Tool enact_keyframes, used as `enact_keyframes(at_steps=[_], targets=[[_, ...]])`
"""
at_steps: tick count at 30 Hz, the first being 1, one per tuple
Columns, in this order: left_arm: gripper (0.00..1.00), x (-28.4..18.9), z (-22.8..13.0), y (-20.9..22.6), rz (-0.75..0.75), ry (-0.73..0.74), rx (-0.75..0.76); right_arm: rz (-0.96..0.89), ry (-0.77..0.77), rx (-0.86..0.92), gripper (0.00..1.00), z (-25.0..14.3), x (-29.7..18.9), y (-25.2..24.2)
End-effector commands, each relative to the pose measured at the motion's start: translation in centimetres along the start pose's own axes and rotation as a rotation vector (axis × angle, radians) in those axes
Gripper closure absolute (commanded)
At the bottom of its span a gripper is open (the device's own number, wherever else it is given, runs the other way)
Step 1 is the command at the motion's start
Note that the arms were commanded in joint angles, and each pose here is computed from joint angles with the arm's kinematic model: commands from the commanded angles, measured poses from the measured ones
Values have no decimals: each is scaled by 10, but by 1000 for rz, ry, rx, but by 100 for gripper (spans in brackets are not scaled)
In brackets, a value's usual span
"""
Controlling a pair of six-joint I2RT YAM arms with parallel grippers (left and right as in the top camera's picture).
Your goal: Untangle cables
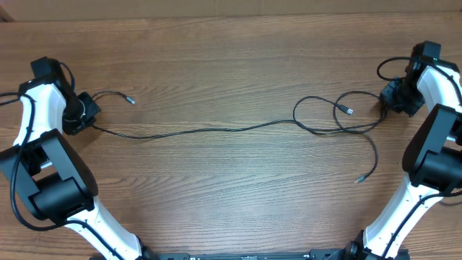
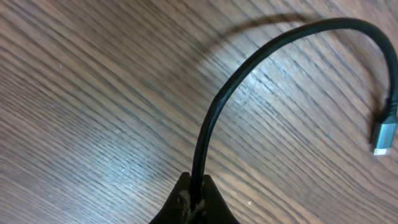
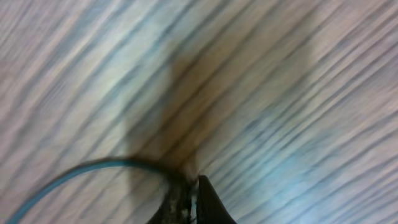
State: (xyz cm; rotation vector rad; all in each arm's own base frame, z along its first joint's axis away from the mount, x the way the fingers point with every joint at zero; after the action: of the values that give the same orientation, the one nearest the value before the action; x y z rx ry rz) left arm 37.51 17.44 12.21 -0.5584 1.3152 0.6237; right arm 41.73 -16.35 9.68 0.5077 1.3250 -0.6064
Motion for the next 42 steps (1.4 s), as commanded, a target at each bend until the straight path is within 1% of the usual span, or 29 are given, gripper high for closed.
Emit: enact_keyframes(at_steps=[1,4,8,10,12,13,15,17,18,19,20,21,23,27,28,30,31,33,34,35,36,37,39,42], targets=[[96,-14,16,14,160,-99,-82,75,-112,47,96,30,-52,3],[96,-41,36,36,215,-142,-117,65,-218,90,96,60,-105,-11],[96,-78,60,72,223,-197,-210,99,-446,169,96,96,-194,-41],[96,-91,70,86,172,-217,-254,128,-564,196,96,106,-236,-56],[96,-97,74,86,28,-201,-256,184,-625,157,96,107,-265,-62],[96,-97,74,81,-58,-183,-229,215,-621,129,96,104,-271,-61],[96,-98,71,65,-229,-143,-156,272,-559,84,84,94,-271,-54],[95,-98,66,43,-356,-109,-75,308,-473,51,53,83,-262,-42],[96,-99,61,27,-412,-94,-19,312,-421,33,41,75,-255,-33],[96,-101,57,14,-448,-85,36,310,-390,21,33,71,-251,-27],[96,-102,52,-3,-482,-77,104,310,-361,4,19,66,-246,-18],[96,-103,46,-20,-495,-70,162,312,-339,-13,12,62,-241,-10],[96,-104,34,-50,-503,-55,236,315,-314,-38,0,57,-236,2],[96,-110,-4,-126,-547,-41,431,326,-287,-84,0,48,-231,24],[93,-112,-13,-143,-560,-48,484,328,-285,-92,0,46,-231,28],[82,-114,-36,-177,-573,-67,616,332,-279,-107,0,43,-231,34],[79,-115,-49,-194,-556,-85,688,332,-275,-112,0,41,-231,36],[74,-112,-71,-218,-483,-112,775,332,-264,-121,0,38,-231,40],[64,-110,-82,-228,-455,-114,790,330,-259,-122,0,37,-231,40],[35,-107,-94,-238,-429,-104,786,328,-252,-123,0,36,-231,40],[10,-104,-107,-247,-421,-83,768,328,-249,-123,0,35,-230,40],[1,-100,-121,-257,-427,-47,739,326,-244,-122,0,35,-230,40],[0,-95,-150,-276,-466,32,712,325,-241,-122,0,34,-230,39],[0,-83,-184,-296,-463,79,772,323,-232,-125,0,32,-229,40]])
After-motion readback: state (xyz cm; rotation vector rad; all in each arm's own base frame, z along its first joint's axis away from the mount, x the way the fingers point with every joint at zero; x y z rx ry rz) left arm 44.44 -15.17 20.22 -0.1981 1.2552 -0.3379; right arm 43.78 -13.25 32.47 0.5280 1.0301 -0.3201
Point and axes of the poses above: each gripper's point midway between its finger pads, its own x axis out along the fingers, its own y axis along the line the jaws close on, z = x × y, the point moved 8 cm from there along -x, back along the fingers, and after that the axes turned 3 degrees about -x, right-handed, at the moved point
